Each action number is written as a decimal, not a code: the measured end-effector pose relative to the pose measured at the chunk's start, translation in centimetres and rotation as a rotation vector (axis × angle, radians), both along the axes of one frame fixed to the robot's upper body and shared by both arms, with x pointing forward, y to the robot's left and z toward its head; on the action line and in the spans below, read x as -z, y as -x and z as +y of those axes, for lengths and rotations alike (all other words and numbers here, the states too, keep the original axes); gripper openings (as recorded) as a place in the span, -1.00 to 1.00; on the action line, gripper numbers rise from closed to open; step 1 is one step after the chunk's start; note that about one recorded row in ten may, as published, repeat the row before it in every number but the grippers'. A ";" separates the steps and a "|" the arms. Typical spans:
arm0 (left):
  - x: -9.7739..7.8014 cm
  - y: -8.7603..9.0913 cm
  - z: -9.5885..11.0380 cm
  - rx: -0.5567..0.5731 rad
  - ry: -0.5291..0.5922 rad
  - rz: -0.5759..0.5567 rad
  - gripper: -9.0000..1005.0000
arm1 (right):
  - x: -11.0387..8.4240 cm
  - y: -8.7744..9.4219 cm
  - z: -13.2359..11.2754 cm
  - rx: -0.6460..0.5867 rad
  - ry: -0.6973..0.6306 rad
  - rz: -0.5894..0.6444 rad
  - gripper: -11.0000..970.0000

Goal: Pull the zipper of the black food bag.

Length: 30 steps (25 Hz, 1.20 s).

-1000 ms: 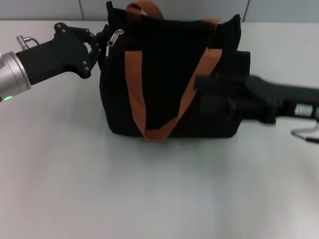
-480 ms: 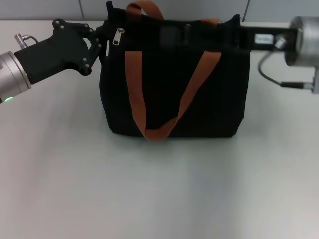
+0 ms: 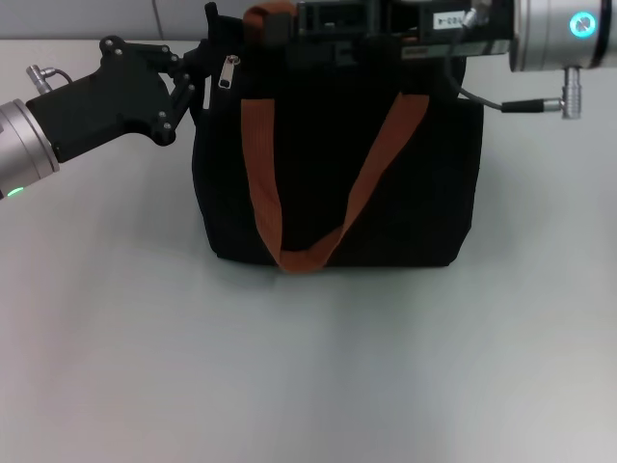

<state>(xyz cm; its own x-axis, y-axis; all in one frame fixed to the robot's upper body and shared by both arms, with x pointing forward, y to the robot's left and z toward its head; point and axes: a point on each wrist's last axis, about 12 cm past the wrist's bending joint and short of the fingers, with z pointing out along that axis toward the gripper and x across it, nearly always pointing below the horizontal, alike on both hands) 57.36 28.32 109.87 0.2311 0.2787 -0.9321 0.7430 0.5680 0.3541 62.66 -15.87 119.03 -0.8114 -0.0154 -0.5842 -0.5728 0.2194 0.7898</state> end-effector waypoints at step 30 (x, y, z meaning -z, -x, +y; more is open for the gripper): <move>0.0 0.3 -0.3 0.025 0.013 -0.007 -0.91 | -0.2 -1.8 4.1 0.040 0.177 0.039 0.07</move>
